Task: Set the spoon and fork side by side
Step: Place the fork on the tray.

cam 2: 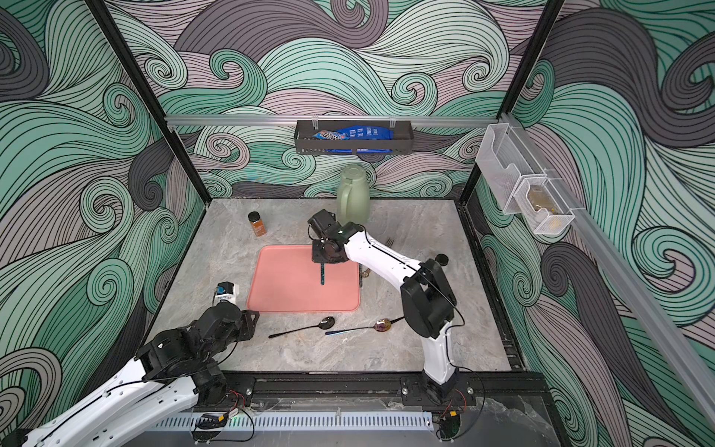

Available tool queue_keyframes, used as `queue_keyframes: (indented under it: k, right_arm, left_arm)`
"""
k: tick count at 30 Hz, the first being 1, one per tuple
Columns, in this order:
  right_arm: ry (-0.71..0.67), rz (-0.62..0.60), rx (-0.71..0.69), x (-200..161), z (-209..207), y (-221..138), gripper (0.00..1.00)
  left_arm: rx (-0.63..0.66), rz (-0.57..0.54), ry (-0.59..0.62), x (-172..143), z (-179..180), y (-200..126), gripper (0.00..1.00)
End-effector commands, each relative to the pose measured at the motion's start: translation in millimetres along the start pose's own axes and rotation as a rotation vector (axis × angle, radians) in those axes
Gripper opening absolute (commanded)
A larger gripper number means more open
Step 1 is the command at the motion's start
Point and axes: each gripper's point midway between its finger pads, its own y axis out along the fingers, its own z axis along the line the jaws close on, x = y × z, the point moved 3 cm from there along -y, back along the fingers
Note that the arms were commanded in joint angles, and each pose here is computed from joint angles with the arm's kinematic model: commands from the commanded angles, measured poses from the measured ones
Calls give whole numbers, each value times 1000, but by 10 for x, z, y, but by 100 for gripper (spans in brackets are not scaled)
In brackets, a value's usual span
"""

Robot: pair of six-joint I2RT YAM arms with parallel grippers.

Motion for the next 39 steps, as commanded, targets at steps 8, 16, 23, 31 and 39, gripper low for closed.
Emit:
queue_keyframes:
  k: [8,16,23,31,39]
  right_arm:
    - [-41,90,41,-67,603,619,2]
    - [-49,144,95,-209,799,1064,1]
    - [-45,166,117,-277,836,1218,2]
    - [-55,168,154,-261,917,1116,21]
    - [-57,65,212,81,811,335,40]
  left_arm:
    - [12,-19,-2,76,4,-65,37]
    - [14,-7,1,32,8,-17,37]
    - [28,-7,1,19,16,28,37]
    - [47,-6,13,43,-13,86,38]
    - [82,-50,80,276,-175,139,43]
